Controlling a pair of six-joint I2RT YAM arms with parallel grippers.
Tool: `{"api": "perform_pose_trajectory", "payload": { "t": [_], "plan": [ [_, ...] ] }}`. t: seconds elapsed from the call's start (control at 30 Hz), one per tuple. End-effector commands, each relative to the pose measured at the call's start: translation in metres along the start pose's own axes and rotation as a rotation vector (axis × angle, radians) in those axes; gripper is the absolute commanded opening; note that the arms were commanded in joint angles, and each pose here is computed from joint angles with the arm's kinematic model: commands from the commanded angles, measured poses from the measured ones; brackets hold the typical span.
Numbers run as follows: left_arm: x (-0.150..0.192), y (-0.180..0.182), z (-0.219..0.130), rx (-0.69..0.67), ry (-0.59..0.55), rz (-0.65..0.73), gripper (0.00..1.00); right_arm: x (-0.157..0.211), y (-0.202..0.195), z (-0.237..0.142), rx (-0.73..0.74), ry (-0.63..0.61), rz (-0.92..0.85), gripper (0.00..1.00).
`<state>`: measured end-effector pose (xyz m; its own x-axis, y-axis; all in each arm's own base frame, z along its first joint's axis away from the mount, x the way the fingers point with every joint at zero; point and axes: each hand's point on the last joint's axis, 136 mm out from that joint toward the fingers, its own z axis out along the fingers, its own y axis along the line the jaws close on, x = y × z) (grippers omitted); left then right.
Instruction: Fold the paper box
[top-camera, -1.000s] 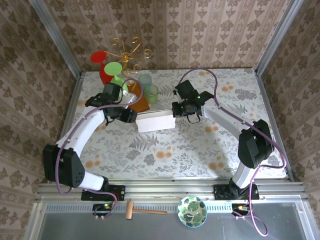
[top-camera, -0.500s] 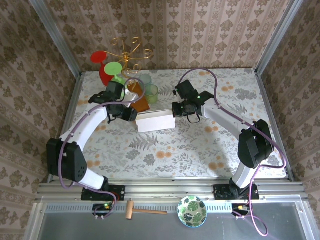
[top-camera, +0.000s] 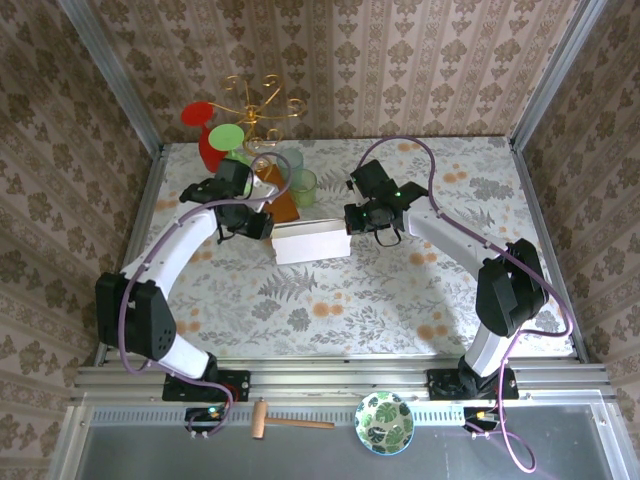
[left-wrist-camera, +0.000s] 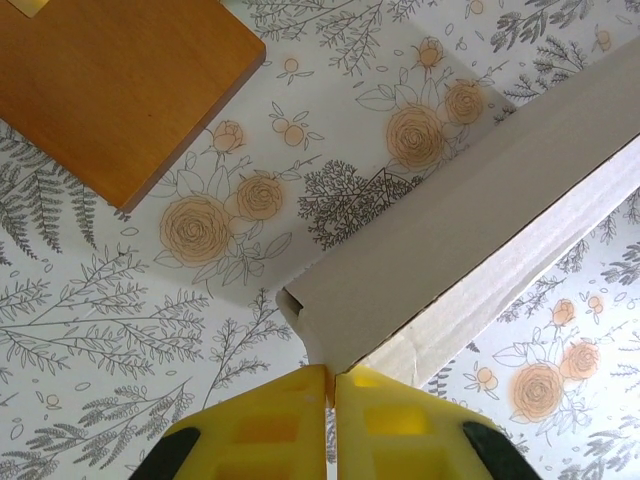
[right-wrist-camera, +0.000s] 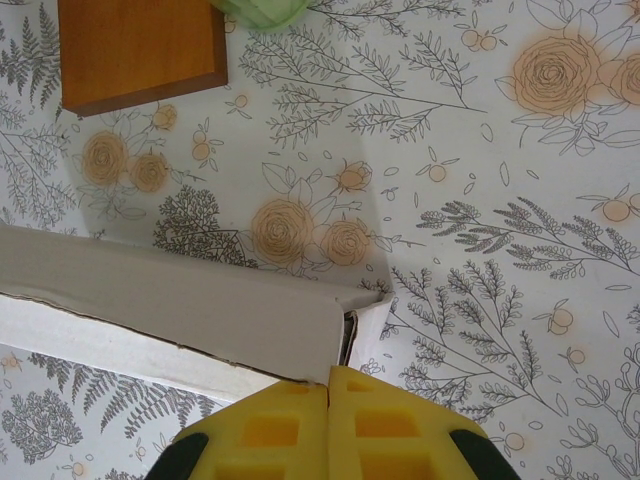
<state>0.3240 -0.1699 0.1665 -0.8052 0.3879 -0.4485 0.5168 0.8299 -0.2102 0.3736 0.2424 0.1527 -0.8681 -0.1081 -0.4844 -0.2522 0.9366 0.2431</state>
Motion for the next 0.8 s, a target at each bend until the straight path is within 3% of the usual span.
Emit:
{"api": "perform_pose_trajectory", "payload": {
  "t": [0.0,0.77],
  "plan": [
    [0.001,-0.01,-0.006,0.037,0.036,-0.049,0.1,0.023,-0.009,0.009,0.04,0.109,0.007,0.0],
    [0.003,-0.042,-0.01,0.242,0.201,-0.38,0.07,0.023,-0.008,0.012,0.072,0.109,0.021,0.0]
  ]
}}
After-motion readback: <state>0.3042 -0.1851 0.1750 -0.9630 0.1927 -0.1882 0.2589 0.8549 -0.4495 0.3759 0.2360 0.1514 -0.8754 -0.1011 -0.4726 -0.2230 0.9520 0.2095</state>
